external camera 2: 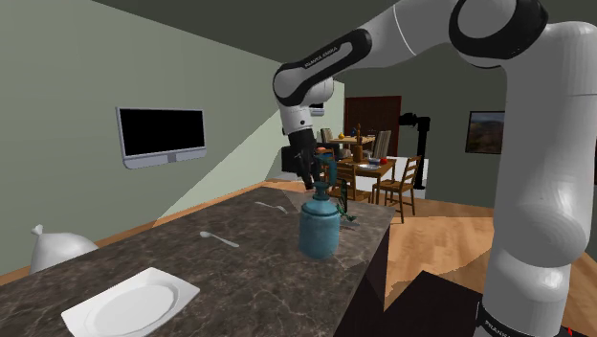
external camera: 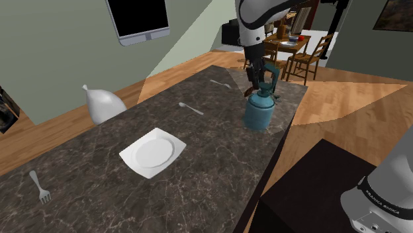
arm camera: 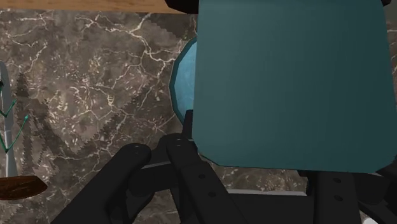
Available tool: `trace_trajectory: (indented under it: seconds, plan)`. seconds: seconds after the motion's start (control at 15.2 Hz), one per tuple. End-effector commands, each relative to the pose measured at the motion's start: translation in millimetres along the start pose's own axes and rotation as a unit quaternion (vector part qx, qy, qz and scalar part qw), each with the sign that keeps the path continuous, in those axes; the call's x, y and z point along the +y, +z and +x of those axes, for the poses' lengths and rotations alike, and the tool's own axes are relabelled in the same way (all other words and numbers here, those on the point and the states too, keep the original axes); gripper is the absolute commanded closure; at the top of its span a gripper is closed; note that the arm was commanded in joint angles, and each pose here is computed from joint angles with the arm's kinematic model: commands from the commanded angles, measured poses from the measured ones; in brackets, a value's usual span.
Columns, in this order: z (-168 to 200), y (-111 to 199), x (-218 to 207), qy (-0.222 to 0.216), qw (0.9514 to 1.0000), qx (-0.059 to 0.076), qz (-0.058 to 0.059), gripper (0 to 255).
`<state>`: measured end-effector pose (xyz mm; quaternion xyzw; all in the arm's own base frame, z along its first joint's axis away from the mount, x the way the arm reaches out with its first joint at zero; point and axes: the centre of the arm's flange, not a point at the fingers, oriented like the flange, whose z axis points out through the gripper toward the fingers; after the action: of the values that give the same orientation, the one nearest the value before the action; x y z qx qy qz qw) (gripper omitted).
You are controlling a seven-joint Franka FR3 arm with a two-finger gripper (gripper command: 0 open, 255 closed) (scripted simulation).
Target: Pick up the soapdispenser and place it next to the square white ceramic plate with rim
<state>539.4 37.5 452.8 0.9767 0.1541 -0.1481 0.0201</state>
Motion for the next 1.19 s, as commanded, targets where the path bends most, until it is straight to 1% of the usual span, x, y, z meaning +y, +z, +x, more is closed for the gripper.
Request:
trace_trajectory:
  seconds: [0.0,0.33,1.12]
  plan:
    - [-4.3,-10.8,0.5,0.000,1.0000,0.000,0.000,255]
    - [-11.3,-33.2,0.3,0.000,1.0000,0.000,0.000,255]
    - [14.8,-40.6,-155.7,0.000,1.0000,0.000,0.000,255]
